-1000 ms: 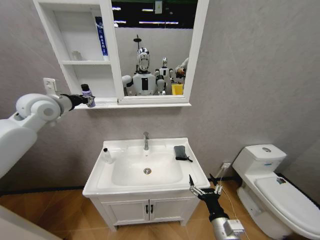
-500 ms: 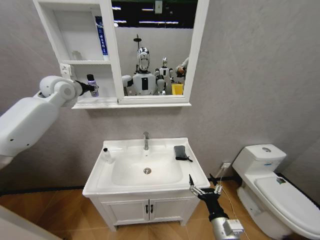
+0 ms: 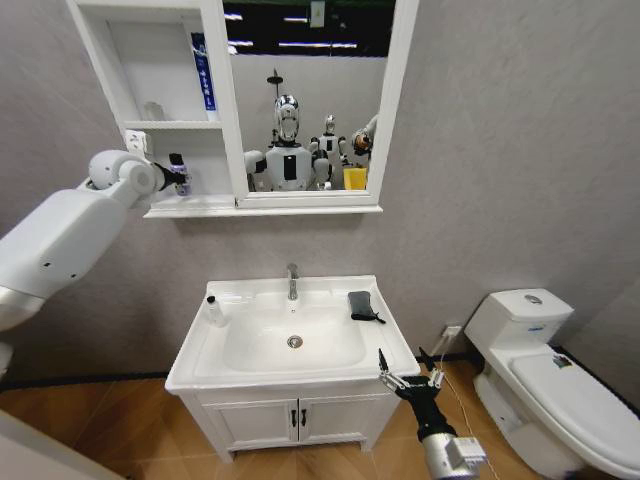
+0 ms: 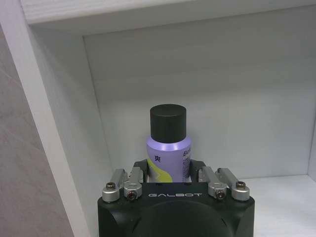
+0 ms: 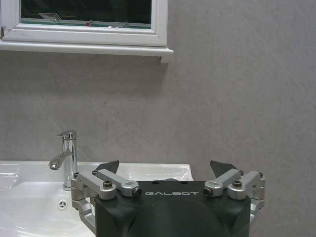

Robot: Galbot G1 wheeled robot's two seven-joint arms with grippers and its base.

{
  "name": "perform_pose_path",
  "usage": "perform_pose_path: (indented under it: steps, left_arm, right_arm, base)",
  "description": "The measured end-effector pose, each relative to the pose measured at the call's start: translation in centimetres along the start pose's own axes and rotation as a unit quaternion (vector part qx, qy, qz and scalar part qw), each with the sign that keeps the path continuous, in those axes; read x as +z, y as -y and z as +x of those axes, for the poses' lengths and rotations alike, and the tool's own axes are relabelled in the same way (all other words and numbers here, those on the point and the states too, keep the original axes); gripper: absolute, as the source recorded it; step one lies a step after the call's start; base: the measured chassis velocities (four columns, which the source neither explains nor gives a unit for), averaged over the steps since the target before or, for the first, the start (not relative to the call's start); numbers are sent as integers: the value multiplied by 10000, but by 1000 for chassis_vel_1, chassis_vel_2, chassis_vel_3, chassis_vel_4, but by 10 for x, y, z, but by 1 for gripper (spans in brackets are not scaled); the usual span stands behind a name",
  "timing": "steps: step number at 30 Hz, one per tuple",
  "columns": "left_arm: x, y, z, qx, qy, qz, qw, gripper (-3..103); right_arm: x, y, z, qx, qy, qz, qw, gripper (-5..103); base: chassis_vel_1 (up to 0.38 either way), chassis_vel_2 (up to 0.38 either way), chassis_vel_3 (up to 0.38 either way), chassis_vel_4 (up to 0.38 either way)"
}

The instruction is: Move facial cleanser and shampoo from washbasin to cabinet, then wipe washbasin with towel.

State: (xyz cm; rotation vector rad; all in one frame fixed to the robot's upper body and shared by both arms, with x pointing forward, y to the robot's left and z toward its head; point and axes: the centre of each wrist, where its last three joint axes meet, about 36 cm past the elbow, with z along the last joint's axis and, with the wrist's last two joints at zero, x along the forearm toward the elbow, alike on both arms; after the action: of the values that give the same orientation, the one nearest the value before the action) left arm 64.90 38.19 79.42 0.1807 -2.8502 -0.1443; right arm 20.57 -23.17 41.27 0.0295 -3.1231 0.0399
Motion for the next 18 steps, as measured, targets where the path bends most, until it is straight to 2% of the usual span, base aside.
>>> perform_pose_path:
  steps: [7,16,18]
  left_arm:
    - [7,0,-14,-79,-66,126,9999,43]
    - [9,-4,-12,-132,-77,122,9998,43]
    - [13,-6,-9,-121,-187,115,9997,49]
  right_arm:
    - [1,2,-1,-7,-4,-10,10000,100]
    - [1,4,-2,2,1,-9,10000,100]
    - [1,3,-2,3,2,-22,10000,100]
  base:
    - [0,0,0,0]
    - [0,0,0,0]
    - [0,0,0,0]
